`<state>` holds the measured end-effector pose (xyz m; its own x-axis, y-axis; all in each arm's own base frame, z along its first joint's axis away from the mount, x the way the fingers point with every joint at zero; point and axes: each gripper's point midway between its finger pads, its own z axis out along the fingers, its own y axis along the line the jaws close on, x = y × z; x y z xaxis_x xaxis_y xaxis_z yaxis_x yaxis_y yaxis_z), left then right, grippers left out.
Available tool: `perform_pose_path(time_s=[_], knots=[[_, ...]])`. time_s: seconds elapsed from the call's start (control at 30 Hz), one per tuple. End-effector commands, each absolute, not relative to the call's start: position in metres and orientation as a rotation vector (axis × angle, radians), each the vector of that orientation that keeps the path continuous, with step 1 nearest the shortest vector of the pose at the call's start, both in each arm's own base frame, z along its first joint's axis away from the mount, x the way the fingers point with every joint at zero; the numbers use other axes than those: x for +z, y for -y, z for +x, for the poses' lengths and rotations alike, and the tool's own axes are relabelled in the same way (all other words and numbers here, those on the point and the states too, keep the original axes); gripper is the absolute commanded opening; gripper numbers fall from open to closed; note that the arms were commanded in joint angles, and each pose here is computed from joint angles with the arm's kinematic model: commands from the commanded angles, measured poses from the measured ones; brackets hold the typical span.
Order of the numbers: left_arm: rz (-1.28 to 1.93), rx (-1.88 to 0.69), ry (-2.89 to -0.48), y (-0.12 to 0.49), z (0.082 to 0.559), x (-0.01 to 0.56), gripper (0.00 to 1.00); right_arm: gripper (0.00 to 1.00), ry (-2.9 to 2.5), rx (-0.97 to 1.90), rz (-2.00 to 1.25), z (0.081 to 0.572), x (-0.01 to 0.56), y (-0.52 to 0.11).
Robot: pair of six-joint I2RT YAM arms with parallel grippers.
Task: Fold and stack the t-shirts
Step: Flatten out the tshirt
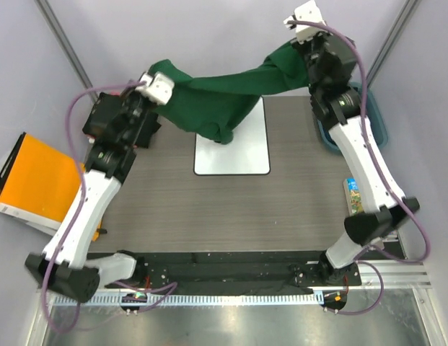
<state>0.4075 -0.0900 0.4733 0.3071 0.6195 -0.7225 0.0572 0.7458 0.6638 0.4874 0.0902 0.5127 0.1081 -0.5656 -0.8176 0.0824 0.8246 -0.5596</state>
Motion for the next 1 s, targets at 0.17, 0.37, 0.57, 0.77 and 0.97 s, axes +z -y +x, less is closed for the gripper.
perform_pose_path(time_s=[0.17, 0.37, 0.57, 0.77, 0.97], knots=[[0.791, -0.045, -0.848, 0.142, 0.27, 0.528, 0.0, 0.01, -1.022, -0.682, -0.294, 0.368, 0.644, -0.053], [0.846, -0.242, -0.796, 0.155, 0.211, 0.533, 0.0, 0.01, -0.836, -0.696, -0.248, 0.323, 0.7, -0.044], [0.834, -0.252, -0.919, 0.157, 0.241, 0.495, 0.0, 0.01, -0.862, -0.687, -0.321, 0.391, 0.672, -0.082], [0.973, -0.224, -1.078, 0.166, 0.271, 0.423, 0.0, 0.01, -1.022, -0.618, -0.488, 0.524, 0.559, -0.143], [1.076, -0.161, -1.33, 0.153, 0.289, 0.341, 0.0, 0.25, -1.058, -0.566, -0.572, 0.622, 0.488, -0.196]])
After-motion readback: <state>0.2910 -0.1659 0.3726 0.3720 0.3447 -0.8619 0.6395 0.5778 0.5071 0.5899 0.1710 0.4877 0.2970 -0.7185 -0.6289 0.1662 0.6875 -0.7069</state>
